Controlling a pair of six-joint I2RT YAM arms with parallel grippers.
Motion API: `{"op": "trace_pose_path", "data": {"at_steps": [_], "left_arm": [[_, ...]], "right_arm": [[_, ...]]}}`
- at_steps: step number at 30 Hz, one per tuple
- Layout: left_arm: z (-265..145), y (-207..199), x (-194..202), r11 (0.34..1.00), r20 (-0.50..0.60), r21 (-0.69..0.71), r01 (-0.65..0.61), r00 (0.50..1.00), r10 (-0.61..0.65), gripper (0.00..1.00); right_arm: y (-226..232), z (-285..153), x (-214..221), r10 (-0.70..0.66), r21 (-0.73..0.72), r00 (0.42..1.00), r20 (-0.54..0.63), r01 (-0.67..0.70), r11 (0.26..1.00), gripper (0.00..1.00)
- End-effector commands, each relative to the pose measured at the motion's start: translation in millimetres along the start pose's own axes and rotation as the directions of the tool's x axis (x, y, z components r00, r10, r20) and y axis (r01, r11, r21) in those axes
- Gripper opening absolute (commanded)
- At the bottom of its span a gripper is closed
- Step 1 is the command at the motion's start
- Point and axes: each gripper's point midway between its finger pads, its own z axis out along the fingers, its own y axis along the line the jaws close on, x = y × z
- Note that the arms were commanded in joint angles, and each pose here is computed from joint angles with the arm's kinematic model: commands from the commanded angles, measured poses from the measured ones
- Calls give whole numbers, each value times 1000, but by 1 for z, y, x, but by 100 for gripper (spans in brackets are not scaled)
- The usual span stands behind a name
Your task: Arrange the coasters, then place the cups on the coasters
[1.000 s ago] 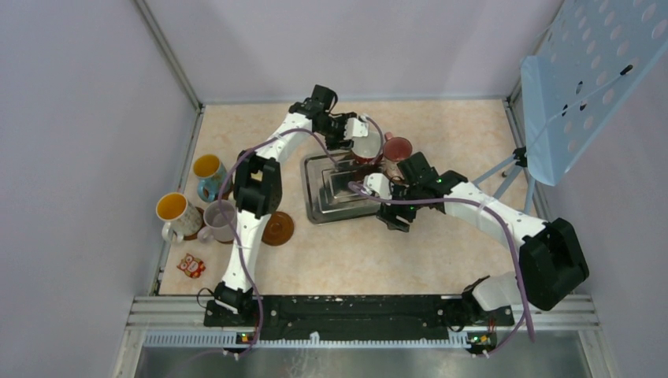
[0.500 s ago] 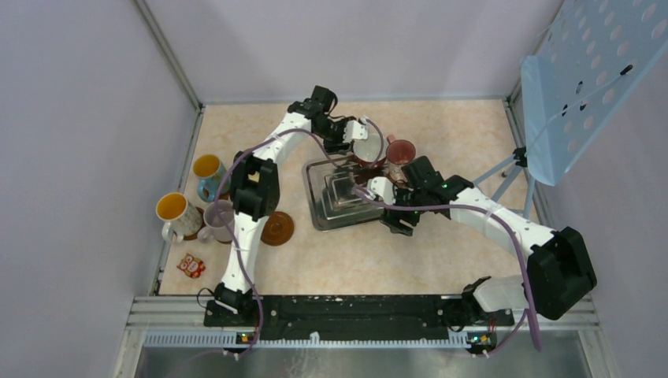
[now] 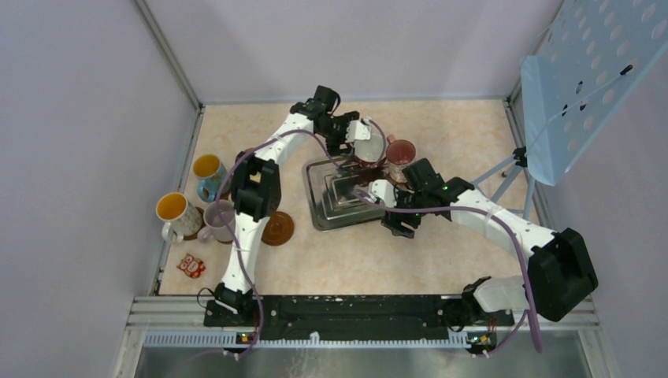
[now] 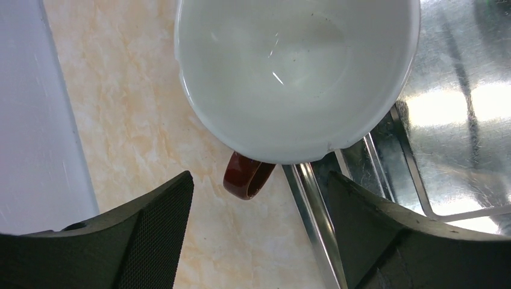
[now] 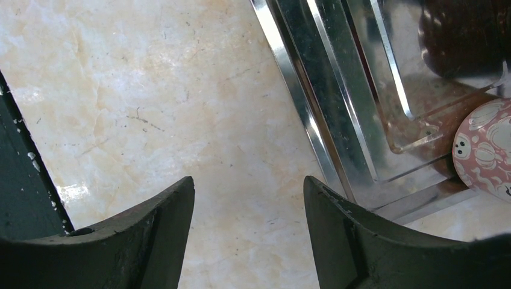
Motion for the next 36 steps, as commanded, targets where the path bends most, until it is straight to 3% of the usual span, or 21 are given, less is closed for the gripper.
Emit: {"op": "trace_pose_path", "data": {"at_steps": [1, 9, 18, 25, 36], "left_arm": [[11, -2, -19, 996, 22, 17, -85, 996, 85, 84], [10, -11, -19, 996, 5, 47, -71, 997, 71, 68], [-18, -17, -32, 999, -11, 37, 11, 1000, -10, 49], [-38, -43, -32, 992, -48, 81, 91, 995, -88, 23], [-73, -107, 6, 954, -216, 125, 272, 946, -241, 17]], "right_arm": [[-1, -5, -11, -38, 20, 999, 40, 37, 999, 66], [1, -5, -11, -31, 20, 998, 47, 30, 999, 66], [1, -6, -13, -27, 21, 998, 62, 26, 999, 66], [5, -6, -12, -17, 16, 997, 70, 16, 1000, 66], [12, -9, -12, 7, 1, 996, 85, -7, 1000, 66]]}}
